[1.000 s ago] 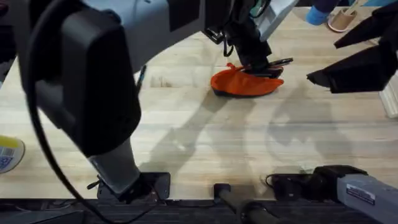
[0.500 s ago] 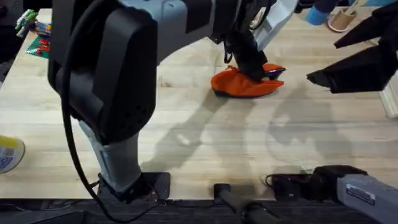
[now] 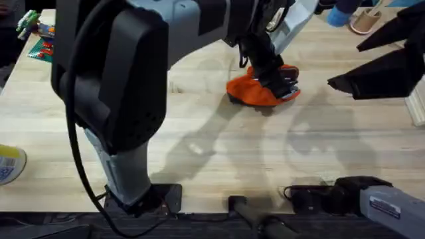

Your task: Unzip the bag, pick up the pens from the table one at a time and place them inside, then zip the bag closed.

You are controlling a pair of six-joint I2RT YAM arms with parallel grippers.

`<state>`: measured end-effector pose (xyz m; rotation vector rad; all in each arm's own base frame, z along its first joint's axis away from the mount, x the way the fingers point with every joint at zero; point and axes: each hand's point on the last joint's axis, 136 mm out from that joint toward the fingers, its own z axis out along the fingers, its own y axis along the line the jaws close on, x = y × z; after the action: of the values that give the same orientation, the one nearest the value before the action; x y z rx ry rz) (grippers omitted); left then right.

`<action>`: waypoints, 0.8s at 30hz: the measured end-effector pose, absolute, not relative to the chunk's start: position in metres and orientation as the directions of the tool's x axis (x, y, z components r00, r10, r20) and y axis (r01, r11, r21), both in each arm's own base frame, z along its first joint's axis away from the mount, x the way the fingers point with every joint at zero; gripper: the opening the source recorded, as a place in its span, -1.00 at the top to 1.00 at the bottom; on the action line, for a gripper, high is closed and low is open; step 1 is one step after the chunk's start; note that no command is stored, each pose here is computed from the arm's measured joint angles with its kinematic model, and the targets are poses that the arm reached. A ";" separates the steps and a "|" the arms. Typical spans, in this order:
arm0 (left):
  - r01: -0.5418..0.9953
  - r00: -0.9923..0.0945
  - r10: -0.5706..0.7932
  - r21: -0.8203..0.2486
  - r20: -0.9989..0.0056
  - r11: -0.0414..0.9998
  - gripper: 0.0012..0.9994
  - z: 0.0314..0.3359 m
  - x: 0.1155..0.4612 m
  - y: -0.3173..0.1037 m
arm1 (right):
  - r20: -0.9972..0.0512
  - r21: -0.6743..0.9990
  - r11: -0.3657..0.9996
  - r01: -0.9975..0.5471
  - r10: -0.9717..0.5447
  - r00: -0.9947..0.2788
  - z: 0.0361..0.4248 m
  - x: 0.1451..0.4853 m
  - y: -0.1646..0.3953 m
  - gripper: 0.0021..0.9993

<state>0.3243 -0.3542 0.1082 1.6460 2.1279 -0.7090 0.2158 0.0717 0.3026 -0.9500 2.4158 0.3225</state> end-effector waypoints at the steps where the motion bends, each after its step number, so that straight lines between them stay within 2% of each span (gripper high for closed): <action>1: 0.966 -0.259 0.787 -0.170 -0.560 0.197 -0.99 0.108 0.324 -0.354 | -0.547 0.030 0.726 -0.687 -0.564 -0.619 0.303 0.216 0.072 -0.99; 14: 0.965 -0.262 0.785 -0.169 -0.561 0.201 -0.99 0.111 0.326 -0.353 | -0.547 0.030 0.726 -0.687 -0.564 -0.619 0.303 0.216 0.072 -0.99; 19: 0.962 -0.272 0.773 -0.153 -0.573 0.226 -0.99 0.126 0.339 -0.347 | -0.547 0.030 0.726 -0.687 -0.564 -0.619 0.303 0.216 0.072 -0.99; 24: 0.948 -0.312 0.801 -0.118 -0.510 0.295 -0.99 0.146 0.347 -0.320 | -0.547 0.030 0.726 -0.687 -0.564 -0.619 0.303 0.216 0.072 -0.99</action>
<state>0.3470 -0.3204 0.1455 1.5761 2.2152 -0.5747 0.2158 0.0717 0.3026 -0.9500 2.4159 0.3223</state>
